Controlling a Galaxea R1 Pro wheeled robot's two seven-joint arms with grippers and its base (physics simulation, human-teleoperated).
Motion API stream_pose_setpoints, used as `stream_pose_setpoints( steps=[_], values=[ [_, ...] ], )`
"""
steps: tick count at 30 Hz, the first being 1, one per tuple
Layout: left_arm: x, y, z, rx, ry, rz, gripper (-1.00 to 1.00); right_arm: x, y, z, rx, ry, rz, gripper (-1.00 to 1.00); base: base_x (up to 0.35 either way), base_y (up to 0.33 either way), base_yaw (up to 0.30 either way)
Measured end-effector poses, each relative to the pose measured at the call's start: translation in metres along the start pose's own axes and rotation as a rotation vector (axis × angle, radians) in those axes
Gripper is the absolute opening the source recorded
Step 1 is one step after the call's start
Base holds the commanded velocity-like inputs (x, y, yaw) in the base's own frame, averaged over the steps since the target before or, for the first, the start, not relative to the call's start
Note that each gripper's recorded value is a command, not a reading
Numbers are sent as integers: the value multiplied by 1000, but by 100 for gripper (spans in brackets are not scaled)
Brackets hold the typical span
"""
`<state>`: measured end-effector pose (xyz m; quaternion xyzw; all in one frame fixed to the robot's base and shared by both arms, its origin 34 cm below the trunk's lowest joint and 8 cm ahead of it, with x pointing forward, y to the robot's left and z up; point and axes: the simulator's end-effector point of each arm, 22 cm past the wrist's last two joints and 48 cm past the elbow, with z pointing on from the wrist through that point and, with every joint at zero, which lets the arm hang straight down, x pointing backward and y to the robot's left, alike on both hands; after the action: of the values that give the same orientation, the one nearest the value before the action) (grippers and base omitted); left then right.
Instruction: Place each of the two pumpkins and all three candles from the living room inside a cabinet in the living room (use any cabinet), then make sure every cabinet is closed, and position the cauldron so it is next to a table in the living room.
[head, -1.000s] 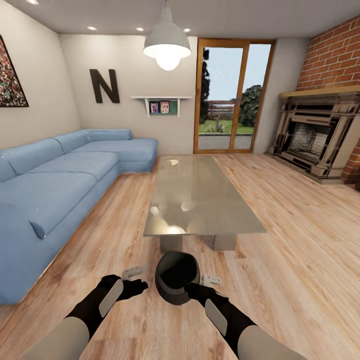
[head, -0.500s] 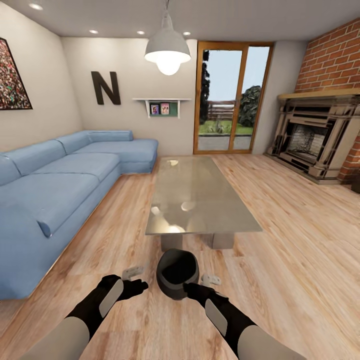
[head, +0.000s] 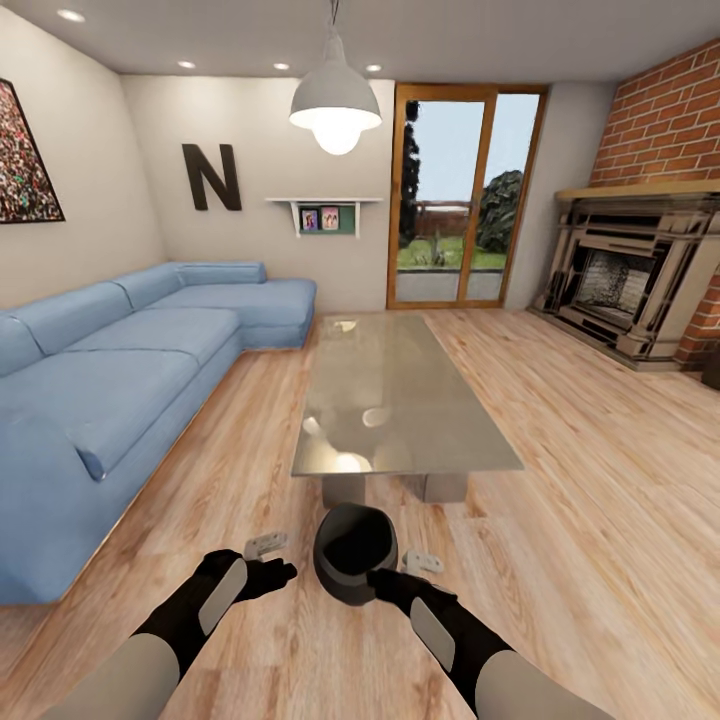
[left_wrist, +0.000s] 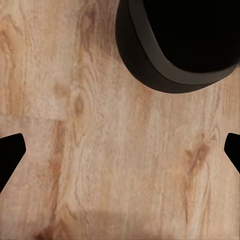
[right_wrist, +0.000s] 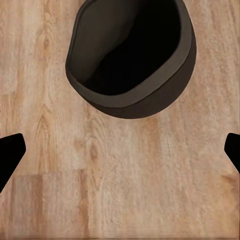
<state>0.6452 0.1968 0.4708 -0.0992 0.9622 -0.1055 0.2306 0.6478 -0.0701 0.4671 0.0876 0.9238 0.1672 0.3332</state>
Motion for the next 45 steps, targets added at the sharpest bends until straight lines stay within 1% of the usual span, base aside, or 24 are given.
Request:
stream_pose_setpoints(
  steps=[3, 11, 13, 19, 34, 37, 40, 42, 45],
  values=[
    [-4, 0, -5, -3, 0, 1, 100, 0, 2, -4, 0, 22, -2, 100, 0, 0, 0],
    [-10, 0, -17, -13, 8, 4, 100, -8, 8, -14, 2, 38, -4, 100, 0, 0, 0],
    [-12, -1, -20, -15, 9, 5, 100, -7, 10, -17, 1, 61, -6, 100, 0, 0, 0],
    [-17, -4, -29, -16, 14, 9, 100, -9, 14, -24, 0, 86, -6, 100, -112, 0, 0],
    [3, 8, -22, -46, 58, 6, 100, 0, 10, -24, 8, 105, -5, 100, -325, 0, 0],
    [5, 10, -22, -49, 61, 6, 100, 0, 10, -25, 9, 104, -6, 100, -109, 0, 0],
    [5, 10, -26, -51, 66, 5, 100, -5, 13, -28, 9, 104, -8, 100, -24, 0, 0],
    [7, 11, -28, -57, 74, 4, 100, -7, 14, -31, 10, 104, -7, 100, -9, 0, 0],
    [17, 18, -30, -75, 104, 1, 100, -12, 16, -35, 11, 100, -6, 100, -3, 0, 0]
  ],
)
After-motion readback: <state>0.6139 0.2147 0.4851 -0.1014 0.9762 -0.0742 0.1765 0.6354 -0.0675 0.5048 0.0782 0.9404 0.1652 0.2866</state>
